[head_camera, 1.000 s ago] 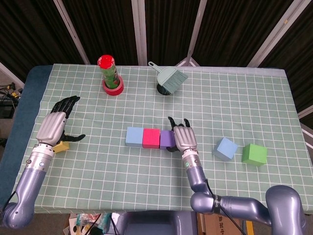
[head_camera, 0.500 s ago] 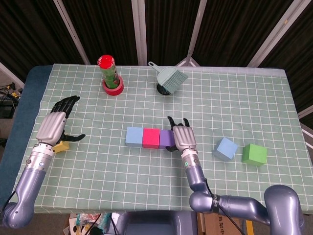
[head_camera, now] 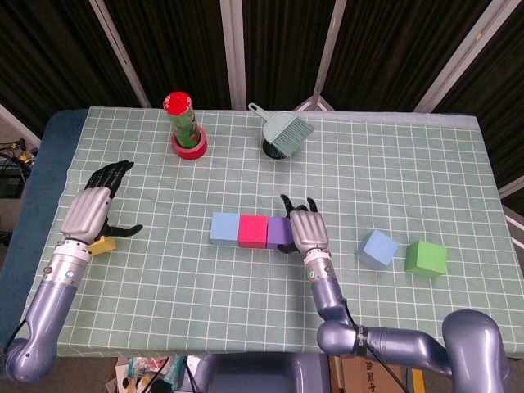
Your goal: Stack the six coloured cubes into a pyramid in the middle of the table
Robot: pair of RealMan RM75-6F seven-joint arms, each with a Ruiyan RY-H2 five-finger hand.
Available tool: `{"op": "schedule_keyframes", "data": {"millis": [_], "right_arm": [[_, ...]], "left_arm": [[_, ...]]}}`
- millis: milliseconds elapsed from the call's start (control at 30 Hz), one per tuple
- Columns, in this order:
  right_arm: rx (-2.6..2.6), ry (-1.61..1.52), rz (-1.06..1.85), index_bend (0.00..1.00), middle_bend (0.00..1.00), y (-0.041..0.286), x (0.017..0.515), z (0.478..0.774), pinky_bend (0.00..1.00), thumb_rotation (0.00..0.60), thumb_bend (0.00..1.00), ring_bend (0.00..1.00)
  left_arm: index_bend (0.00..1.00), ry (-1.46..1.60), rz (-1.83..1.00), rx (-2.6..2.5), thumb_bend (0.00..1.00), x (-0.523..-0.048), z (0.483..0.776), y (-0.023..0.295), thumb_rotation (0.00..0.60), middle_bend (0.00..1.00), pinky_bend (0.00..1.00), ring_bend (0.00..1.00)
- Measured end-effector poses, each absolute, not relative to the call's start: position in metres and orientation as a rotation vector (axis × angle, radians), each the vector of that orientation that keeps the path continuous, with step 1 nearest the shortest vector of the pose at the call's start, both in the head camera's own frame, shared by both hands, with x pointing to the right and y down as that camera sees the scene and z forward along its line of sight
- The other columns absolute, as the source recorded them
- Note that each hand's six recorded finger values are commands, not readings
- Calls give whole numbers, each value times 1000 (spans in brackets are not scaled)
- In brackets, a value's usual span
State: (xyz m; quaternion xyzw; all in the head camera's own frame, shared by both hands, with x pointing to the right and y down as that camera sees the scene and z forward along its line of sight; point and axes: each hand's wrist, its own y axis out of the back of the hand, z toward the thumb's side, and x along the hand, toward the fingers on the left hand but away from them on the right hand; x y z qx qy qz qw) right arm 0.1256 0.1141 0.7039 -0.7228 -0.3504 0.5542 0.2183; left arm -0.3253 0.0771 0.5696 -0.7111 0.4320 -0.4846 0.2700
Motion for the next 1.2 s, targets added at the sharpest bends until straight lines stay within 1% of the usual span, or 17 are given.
{"op": "schedule_keyframes", "data": {"millis": [133,233,333,600,800,1000,1200], "right_arm": [[-2005,-965,1548,0,113,116,127,705,0,600,191,56],[-2005,-958,1556,0,43,118,127,705,0,600,191,20],[-2004,-958,1559,0,3,119,126,704,0,600,191,2],[-1988,-947,1569,0,0,123,133,697,0,600,191,0],[-1950,-926,1595,0,0,129,155,683,0,600,191,0],[-1869,-919,1626,0,0,137,202,658,0,600,191,0],[-1759,-1000,1639,0,0,144,269,624,0,600,191,0]], "left_arm": [[0,1162,-1308,-1916,44,-325,570,77,600,41,0,0],[0,1160,-1310,-1916,44,-325,570,77,600,41,0,0],[0,1160,-1308,-1915,44,-325,570,77,600,41,0,0],[0,1156,-1312,-1910,44,-326,571,77,600,41,0,0],[0,1137,-1318,-1908,44,-325,573,79,600,41,0,0],[0,1117,-1324,-1894,44,-324,574,81,600,40,0,0],[0,1072,-1341,-1887,45,-320,581,87,600,40,0,0]]}}
